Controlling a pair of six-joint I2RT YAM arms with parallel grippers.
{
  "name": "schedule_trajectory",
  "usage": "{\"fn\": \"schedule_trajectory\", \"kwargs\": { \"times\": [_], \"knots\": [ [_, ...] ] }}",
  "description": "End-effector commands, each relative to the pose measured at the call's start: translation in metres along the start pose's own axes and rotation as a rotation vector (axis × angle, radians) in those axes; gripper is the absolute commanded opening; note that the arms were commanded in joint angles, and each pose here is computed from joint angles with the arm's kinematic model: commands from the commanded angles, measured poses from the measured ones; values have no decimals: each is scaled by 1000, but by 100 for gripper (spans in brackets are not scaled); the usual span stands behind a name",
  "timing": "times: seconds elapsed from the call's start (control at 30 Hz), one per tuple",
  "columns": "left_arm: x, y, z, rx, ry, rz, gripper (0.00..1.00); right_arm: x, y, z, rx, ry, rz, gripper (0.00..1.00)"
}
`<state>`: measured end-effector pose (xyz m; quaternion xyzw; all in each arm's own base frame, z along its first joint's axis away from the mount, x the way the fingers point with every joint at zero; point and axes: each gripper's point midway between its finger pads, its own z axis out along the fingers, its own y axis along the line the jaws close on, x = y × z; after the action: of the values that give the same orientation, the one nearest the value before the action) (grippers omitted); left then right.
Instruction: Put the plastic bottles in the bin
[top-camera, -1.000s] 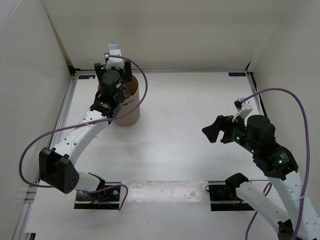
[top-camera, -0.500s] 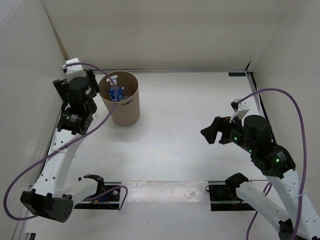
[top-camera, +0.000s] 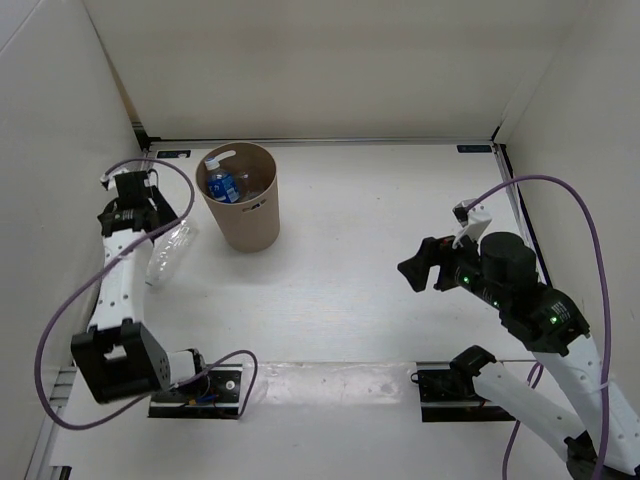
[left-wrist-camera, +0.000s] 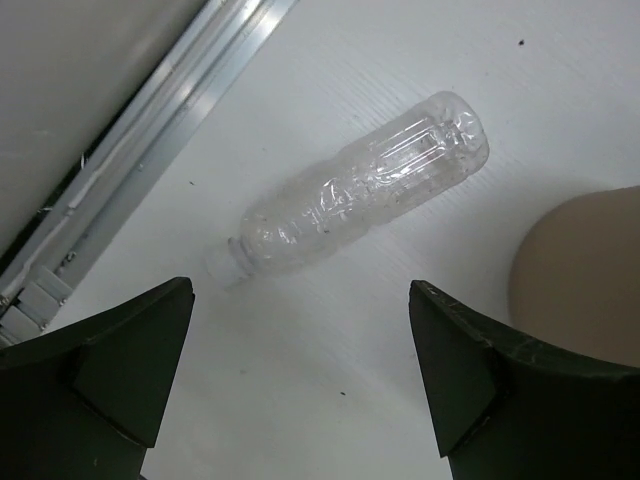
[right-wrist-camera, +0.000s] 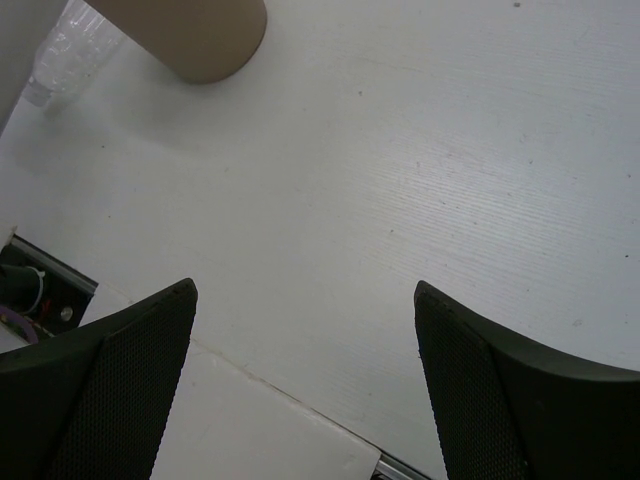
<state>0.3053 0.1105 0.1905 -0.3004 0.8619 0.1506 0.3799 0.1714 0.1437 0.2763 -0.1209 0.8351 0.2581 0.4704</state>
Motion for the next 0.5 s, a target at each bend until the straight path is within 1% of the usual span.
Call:
{"fn": "schedule_trajectory", "kwargs": {
  "times": [0.0,0.03,0.1,0.13,0.2,0.23,0.27,0.33,0.47],
  "knots": [
    [12,-21,13,100,137,-2,99,-11,1,-3,4,-47,-30,90],
    [10,-24,19,118,131,28,99,-13,0,-4,13,-55,-36,90],
    [19,-27,30,134,165,89,99,-12,1,-4,11,-56,-44,90],
    [19,-30,34,147,164,107,99,-12,1,-4,14,-56,-47,90],
    [24,-33,45,154,198,157,99,-13,3,-5,9,-57,-54,90],
    [36,-32,58,139,253,179,99,-15,4,-5,5,-61,-54,90],
    [33,-36,60,150,257,180,99,-14,3,-4,8,-55,-52,90],
    [43,-39,73,170,296,203,99,-13,4,-5,5,-53,-59,90],
    [49,-40,85,162,313,233,99,-13,5,-7,7,-50,-73,90]
  ]
}}
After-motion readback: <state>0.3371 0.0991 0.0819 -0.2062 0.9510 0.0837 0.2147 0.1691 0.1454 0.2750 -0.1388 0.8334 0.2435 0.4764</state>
